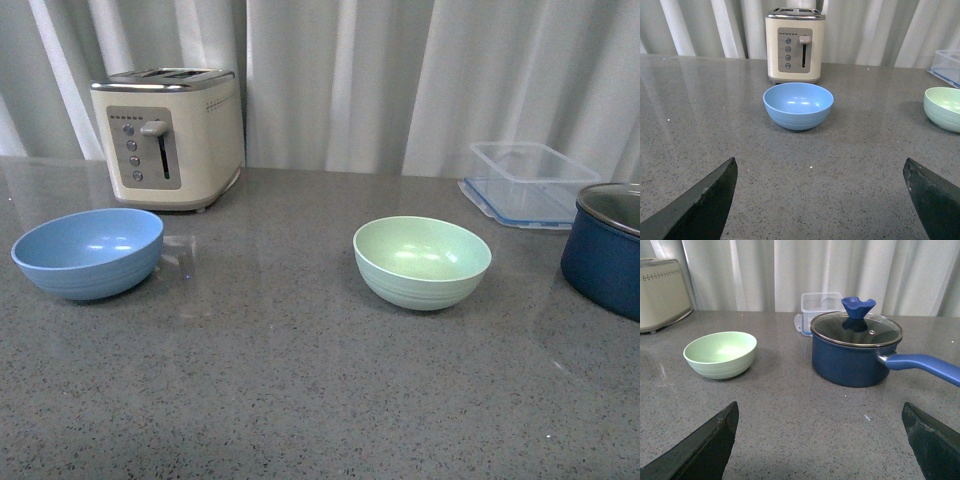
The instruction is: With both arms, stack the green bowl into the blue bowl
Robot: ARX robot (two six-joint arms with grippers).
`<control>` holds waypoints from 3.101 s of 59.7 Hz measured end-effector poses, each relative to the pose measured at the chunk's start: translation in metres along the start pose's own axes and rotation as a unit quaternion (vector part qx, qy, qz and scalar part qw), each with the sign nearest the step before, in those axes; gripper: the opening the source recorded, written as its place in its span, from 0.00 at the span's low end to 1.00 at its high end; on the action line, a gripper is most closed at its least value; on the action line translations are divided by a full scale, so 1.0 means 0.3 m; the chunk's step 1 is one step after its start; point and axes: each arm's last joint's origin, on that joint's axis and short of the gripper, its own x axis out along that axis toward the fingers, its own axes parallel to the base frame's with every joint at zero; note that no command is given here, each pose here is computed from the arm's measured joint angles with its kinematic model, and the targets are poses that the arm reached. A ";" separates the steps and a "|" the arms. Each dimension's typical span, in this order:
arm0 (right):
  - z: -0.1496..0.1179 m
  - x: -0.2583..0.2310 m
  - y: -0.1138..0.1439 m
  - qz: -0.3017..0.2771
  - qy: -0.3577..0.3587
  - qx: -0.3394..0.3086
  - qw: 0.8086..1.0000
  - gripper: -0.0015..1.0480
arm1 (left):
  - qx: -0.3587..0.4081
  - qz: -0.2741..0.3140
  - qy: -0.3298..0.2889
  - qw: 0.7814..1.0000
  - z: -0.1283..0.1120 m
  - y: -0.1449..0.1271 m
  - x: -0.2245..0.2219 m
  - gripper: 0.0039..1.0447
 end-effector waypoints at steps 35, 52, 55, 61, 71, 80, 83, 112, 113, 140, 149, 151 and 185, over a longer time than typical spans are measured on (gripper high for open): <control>0.000 0.000 0.000 0.000 -0.001 0.000 1.000 0.90 | -0.001 0.079 0.094 0.992 0.096 0.030 0.056 0.94; 0.000 0.000 0.000 0.000 -0.001 0.000 1.000 0.90 | -0.086 0.082 0.105 0.987 0.341 0.110 0.243 0.94; 0.000 0.000 0.000 0.000 -0.001 0.000 1.000 0.90 | -0.104 0.079 0.120 0.984 0.387 0.123 0.308 0.94; 0.000 0.000 0.000 0.000 -0.001 0.000 1.000 0.90 | -0.130 0.079 0.136 0.979 0.454 0.137 0.402 0.94; 0.000 0.000 0.000 0.000 -0.001 0.000 1.000 0.90 | -0.160 0.084 0.203 0.962 0.465 0.145 0.579 0.94; 0.000 0.000 0.000 0.000 -0.001 0.000 1.000 0.90 | -0.171 0.083 0.232 0.954 0.472 0.138 0.692 0.94; 0.000 0.000 0.000 0.000 -0.001 0.000 1.000 0.90 | -0.175 0.085 0.249 0.949 0.452 0.134 0.739 0.94; 0.000 0.000 0.000 0.000 -0.001 0.000 1.000 0.90 | -0.180 0.118 0.341 0.915 0.247 0.154 0.986 0.94; 0.000 0.000 0.000 0.000 -0.001 0.000 1.000 0.90 | -0.180 0.119 0.343 0.914 0.240 0.156 0.992 0.94; 0.000 0.000 0.000 0.000 -0.001 0.000 1.000 0.90 | -0.190 0.139 0.387 0.892 0.128 0.183 1.070 0.41; 0.000 0.000 0.000 0.000 -0.001 0.000 1.000 0.90 | -0.195 0.134 0.388 0.891 0.129 0.187 1.069 0.19; 0.000 0.000 0.000 0.000 -0.001 0.000 1.000 0.90 | -0.197 0.131 0.389 0.891 0.131 0.186 1.067 0.14; 0.000 0.000 0.000 0.000 -0.001 0.000 1.000 0.90 | -0.190 0.034 0.358 0.914 0.315 0.001 1.012 0.03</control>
